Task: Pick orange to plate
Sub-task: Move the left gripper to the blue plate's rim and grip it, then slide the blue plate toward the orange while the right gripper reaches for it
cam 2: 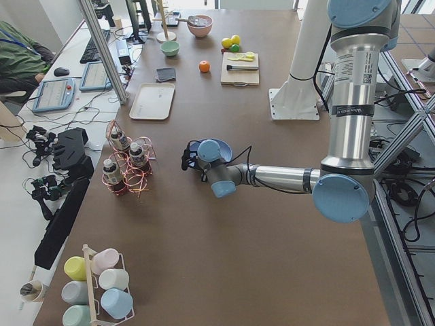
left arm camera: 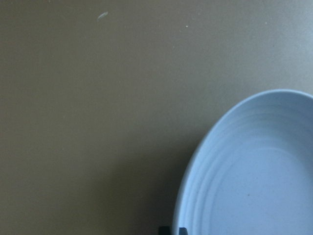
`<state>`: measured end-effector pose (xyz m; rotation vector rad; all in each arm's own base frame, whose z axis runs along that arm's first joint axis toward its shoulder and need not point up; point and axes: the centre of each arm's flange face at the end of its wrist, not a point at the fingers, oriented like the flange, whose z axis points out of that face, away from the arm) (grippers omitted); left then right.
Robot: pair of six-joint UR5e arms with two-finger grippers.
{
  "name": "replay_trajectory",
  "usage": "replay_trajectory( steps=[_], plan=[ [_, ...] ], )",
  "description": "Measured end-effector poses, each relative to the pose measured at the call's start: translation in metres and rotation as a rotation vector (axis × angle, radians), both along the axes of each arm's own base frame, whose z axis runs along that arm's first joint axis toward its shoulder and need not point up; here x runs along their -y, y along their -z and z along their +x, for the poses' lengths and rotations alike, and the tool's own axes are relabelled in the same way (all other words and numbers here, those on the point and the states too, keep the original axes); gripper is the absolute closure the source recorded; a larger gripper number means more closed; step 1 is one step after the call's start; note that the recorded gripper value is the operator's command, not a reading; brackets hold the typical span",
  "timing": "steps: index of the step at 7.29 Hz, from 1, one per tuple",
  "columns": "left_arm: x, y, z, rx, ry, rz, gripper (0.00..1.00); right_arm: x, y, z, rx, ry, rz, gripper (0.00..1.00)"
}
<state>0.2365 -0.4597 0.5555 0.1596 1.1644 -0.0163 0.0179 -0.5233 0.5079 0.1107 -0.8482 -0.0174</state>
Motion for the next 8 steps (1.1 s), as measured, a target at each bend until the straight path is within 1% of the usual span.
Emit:
replay_trajectory(
  steps=[1, 2, 3, 4, 6, 7, 8],
  plan=[
    [0.007, 0.03, -0.012, -0.034, 0.013, -0.031, 1.0, 0.005, 0.013, -0.011, 0.008, -0.004, -0.004, 0.0],
    [0.013, 0.065, -0.013, -0.046, 0.032, -0.049, 1.0, 0.01, 0.03, -0.036, 0.018, -0.009, -0.029, 0.0],
    [0.017, 0.105, 0.002, -0.05, 0.061, -0.072, 1.0, 0.015, 0.052, -0.07, 0.028, -0.002, -0.048, 0.0],
    [0.017, 0.143, 0.032, -0.053, 0.086, -0.098, 1.0, 0.018, 0.073, -0.103, 0.033, 0.005, -0.055, 0.0],
    [0.012, 0.223, 0.108, -0.037, 0.13, -0.147, 1.0, 0.015, 0.1, -0.168, 0.036, -0.019, -0.039, 0.0],
    [0.003, 0.259, 0.143, -0.021, 0.147, -0.167, 1.0, 0.01, 0.105, -0.198, 0.036, -0.04, -0.029, 0.0],
    [-0.014, 0.285, 0.178, -0.011, 0.162, -0.182, 1.0, 0.004, 0.11, -0.227, 0.035, -0.047, -0.025, 0.0]
  ],
)
